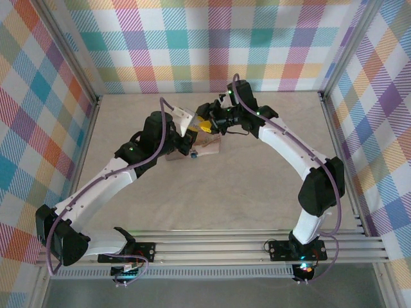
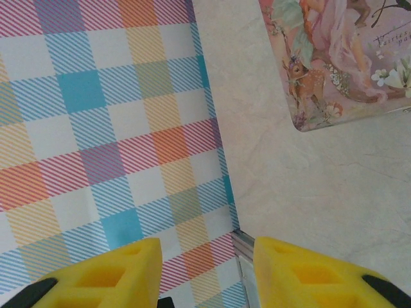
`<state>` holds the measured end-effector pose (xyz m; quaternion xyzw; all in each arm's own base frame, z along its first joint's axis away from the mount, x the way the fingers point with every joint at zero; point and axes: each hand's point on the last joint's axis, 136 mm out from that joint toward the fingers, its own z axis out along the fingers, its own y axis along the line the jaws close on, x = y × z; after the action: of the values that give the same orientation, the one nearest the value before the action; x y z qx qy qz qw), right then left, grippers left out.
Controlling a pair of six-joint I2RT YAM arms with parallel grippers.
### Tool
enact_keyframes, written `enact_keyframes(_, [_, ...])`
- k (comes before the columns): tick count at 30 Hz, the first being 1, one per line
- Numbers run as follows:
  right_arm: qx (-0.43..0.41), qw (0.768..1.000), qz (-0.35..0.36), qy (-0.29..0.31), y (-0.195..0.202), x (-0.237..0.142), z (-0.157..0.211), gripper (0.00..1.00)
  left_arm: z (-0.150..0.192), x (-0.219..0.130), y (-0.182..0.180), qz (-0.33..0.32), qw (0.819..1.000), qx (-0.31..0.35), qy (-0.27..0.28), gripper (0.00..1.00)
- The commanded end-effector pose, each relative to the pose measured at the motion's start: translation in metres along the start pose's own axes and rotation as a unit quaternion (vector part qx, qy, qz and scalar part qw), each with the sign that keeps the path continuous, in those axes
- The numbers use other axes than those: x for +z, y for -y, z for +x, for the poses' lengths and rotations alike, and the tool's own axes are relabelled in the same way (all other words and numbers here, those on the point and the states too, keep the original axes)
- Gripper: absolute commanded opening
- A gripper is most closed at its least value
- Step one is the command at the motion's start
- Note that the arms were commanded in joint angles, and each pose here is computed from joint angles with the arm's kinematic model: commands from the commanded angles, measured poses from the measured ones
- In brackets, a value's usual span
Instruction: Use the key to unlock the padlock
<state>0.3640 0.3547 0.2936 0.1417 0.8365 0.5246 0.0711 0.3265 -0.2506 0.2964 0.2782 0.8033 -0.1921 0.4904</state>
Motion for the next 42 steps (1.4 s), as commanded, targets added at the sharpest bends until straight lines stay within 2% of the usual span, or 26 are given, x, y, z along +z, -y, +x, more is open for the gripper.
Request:
enact_keyframes(1, [0.002,1.000,-0.013,-0.014,-0.007,0.005,0.006,0.42,0.001,0.000,0.004,0.003,1.000,0.007,-0.001,0.00])
enact_keyframes(12, [0.004,0.999,0.001,-0.032,0.000,0.013,0.017,0.35,-0.001,0.009,-0.010,-0.038,0.999,0.007,-0.015,0.00])
enact_keyframes(18, [0.003,0.999,0.006,-0.039,0.001,0.018,0.018,0.22,-0.001,0.007,-0.012,-0.045,0.999,0.015,-0.015,0.00])
enact_keyframes(23, [0.006,0.999,0.006,-0.046,0.001,0.020,0.019,0.21,0.003,0.006,-0.015,-0.061,0.998,0.022,-0.021,0.00])
enact_keyframes(25, [0.003,0.999,0.002,-0.049,-0.001,0.022,0.019,0.05,0.004,0.007,-0.014,-0.062,0.997,0.026,-0.023,0.00])
enact_keyframes(26, [-0.002,0.999,-0.003,-0.051,-0.002,0.022,0.020,0.00,0.005,0.009,-0.012,-0.060,0.997,0.028,-0.026,0.00])
enact_keyframes(28, [-0.026,0.998,-0.022,-0.055,-0.010,0.022,0.021,0.00,0.006,0.009,-0.007,-0.050,0.998,0.032,-0.027,0.00])
enact_keyframes(29, [-0.045,0.997,-0.031,-0.054,-0.015,0.021,0.021,0.00,0.006,0.009,-0.005,-0.044,0.998,0.030,-0.025,0.02])
enact_keyframes(34, [-0.137,0.988,-0.056,-0.053,-0.030,0.013,0.014,0.00,0.004,0.001,0.002,-0.021,1.000,-0.005,-0.016,0.25])
enact_keyframes(39, [-0.203,0.974,-0.087,-0.057,-0.036,-0.002,-0.005,0.00,-0.006,-0.011,0.014,0.052,0.996,-0.074,-0.007,0.36])
enact_keyframes(42, [-0.250,0.961,-0.106,-0.051,-0.043,-0.018,-0.019,0.00,-0.019,-0.022,0.013,0.105,0.985,-0.136,0.010,0.42])
